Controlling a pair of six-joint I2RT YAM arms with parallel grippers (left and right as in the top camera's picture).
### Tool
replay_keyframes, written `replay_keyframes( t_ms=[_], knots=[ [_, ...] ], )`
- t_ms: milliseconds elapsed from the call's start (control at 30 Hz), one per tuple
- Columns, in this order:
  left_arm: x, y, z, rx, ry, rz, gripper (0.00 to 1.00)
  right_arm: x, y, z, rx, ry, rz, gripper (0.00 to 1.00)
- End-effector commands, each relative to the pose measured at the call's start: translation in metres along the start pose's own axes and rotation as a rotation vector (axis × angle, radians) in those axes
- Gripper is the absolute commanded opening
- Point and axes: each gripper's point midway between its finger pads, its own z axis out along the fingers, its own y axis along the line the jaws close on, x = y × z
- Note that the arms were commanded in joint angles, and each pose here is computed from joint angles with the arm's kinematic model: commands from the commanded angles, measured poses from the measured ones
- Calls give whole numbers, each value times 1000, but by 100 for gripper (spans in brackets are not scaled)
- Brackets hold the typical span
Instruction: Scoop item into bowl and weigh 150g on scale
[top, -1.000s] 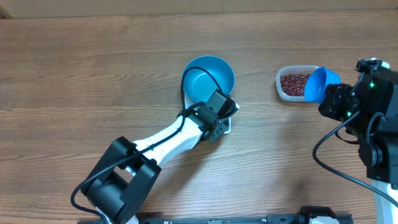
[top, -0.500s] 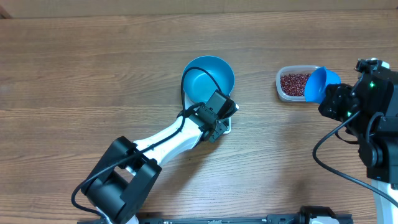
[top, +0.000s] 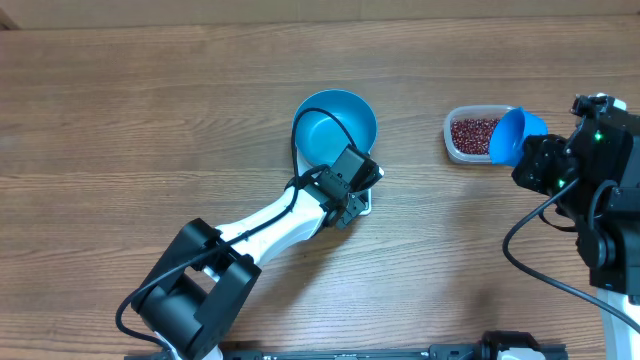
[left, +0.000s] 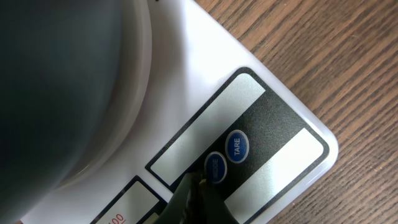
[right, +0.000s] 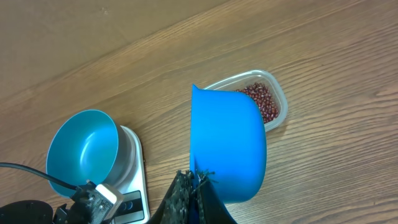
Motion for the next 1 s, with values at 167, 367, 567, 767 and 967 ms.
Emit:
replay_keyframes(
  t_ms=[167,367,567,767,967],
  knots=[
    [15,1,16,-19,47,19,4,-10,2,-10,-8,-38,-1,4],
    [15,2,16,-23,48,18,4,-9,2,-8,-7,-35,-1,4],
    [15,2,16,-26,49,18,4,-9,2,-8,-7,-34,-1,4],
    [17,3,15,-32,58,-6,4,-8,1,-8,-4,-27,-2,4],
    [18,5,15,-43,62,-14,4,-8,2,-8,-4,-28,-3,4]
  ],
)
